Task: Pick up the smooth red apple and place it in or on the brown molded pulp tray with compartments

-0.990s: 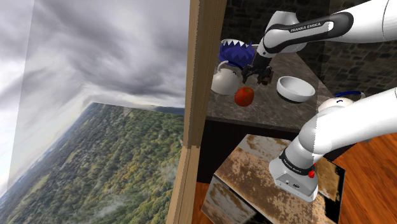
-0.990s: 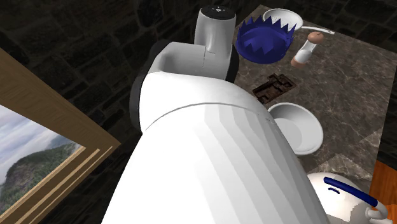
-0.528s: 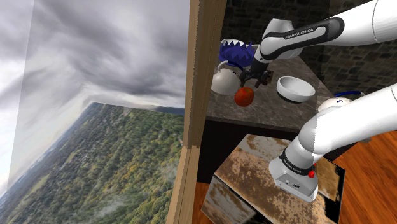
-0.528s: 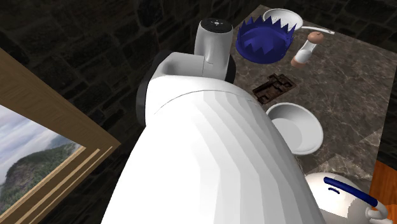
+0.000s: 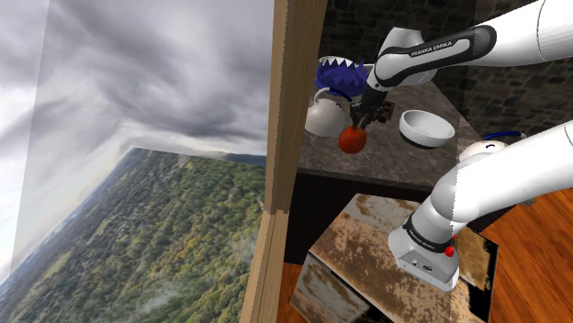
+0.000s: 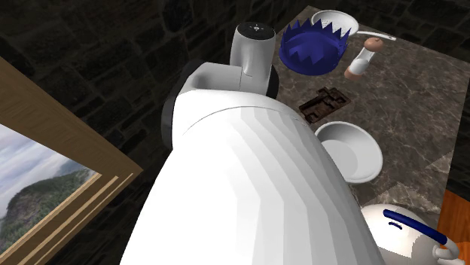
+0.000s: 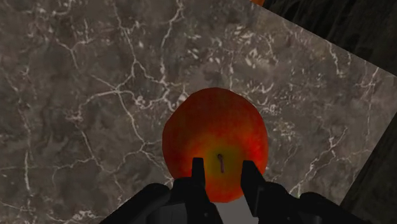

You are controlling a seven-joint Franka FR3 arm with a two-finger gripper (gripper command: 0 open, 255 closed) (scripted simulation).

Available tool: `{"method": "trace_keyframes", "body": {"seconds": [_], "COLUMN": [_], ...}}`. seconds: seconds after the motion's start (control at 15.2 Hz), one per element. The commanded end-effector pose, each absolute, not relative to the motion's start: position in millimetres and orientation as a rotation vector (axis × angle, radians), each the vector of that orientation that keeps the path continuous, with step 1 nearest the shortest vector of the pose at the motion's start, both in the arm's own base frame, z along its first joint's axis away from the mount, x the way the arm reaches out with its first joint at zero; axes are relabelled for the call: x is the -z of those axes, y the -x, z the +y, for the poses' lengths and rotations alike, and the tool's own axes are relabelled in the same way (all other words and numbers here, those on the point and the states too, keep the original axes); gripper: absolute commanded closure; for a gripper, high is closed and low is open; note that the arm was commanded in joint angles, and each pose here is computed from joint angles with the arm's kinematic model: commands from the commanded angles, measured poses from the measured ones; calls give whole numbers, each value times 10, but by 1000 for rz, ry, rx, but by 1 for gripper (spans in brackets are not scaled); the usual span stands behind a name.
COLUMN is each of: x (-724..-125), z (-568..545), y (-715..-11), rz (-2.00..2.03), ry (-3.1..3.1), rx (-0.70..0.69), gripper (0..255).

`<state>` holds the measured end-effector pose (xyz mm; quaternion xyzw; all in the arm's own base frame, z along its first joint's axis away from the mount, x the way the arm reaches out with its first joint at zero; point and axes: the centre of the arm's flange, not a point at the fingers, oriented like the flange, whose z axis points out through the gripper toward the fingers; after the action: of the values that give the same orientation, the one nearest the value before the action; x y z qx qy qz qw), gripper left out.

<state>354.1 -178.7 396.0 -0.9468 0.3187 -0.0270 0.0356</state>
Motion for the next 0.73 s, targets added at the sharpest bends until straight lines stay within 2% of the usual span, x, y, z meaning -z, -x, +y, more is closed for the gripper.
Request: {"method": "trace_keyframes", "body": {"seconds": [0.0,0.66], "x": [-3959,-4117], "z": [-1787,-1786], "y": [-3541,-3540], "rz": [979,979], "ry": [2909,2909], "rx": [82,83], "gripper": [255,255]}}
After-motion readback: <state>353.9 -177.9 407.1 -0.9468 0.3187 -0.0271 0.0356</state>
